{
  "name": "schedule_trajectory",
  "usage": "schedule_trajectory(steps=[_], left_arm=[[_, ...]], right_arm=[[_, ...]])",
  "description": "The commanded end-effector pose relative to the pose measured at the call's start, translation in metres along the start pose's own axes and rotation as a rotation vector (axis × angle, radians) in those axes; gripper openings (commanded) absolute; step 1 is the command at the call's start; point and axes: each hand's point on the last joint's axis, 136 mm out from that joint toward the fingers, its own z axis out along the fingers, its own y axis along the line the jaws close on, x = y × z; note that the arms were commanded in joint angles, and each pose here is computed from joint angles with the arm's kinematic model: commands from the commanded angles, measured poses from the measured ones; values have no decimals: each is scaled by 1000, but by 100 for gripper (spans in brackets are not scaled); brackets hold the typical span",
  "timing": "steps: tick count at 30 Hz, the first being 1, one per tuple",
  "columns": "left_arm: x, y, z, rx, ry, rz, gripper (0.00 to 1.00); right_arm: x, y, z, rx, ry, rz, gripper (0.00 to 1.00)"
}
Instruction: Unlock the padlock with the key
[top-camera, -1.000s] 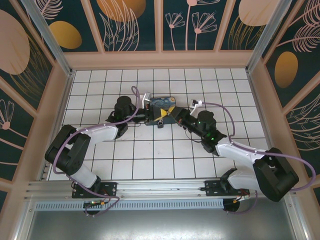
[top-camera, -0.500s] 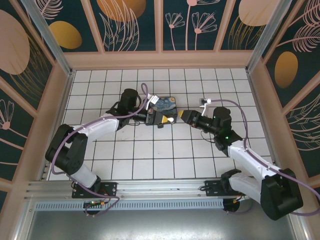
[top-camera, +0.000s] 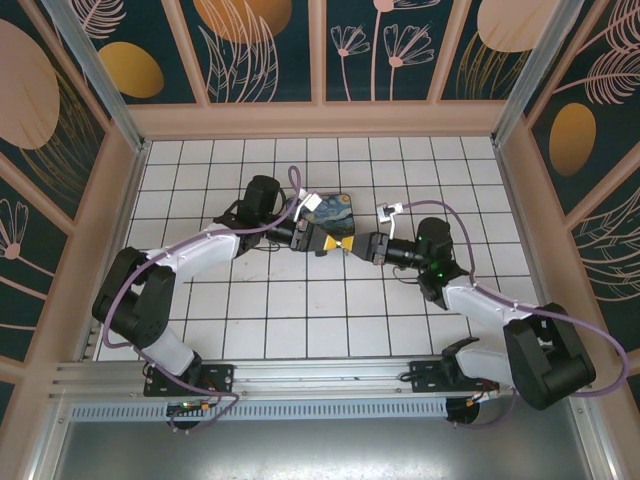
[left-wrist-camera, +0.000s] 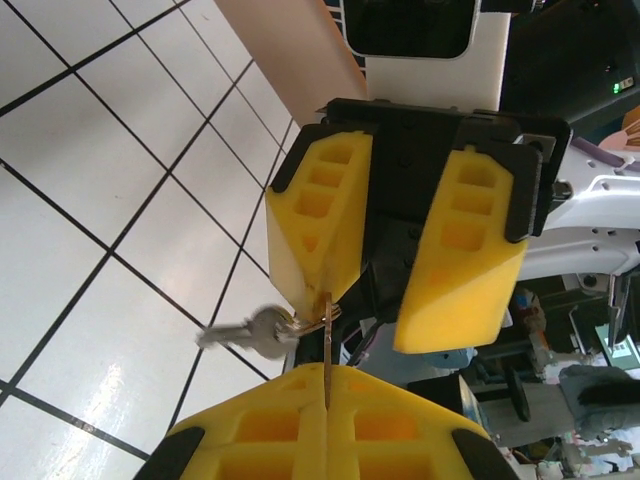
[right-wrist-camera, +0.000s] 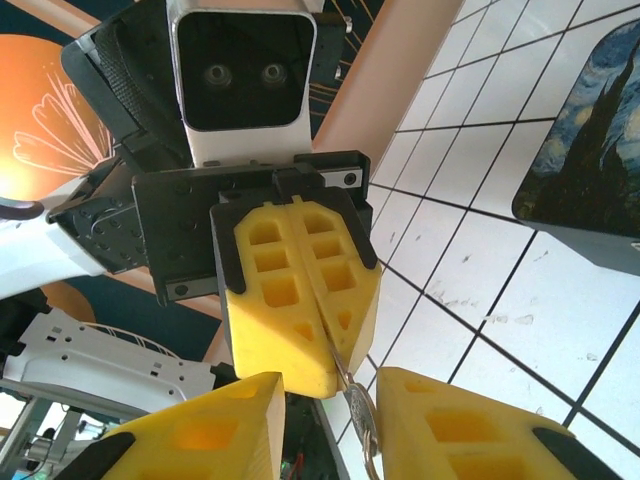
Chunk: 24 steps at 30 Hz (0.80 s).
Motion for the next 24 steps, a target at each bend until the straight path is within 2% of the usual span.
schedule_trajectory(steps=[1, 14, 24], left_arm=[[2, 0, 2, 17, 12, 18, 0], [5, -4, 1, 26, 13, 33, 0], [5, -2, 2, 18, 15, 29, 0]], right_arm=[[6, 15, 2, -72, 23, -29, 26], [8, 12, 6, -72, 34, -5, 15], [14, 10, 3, -74, 42, 4, 2]])
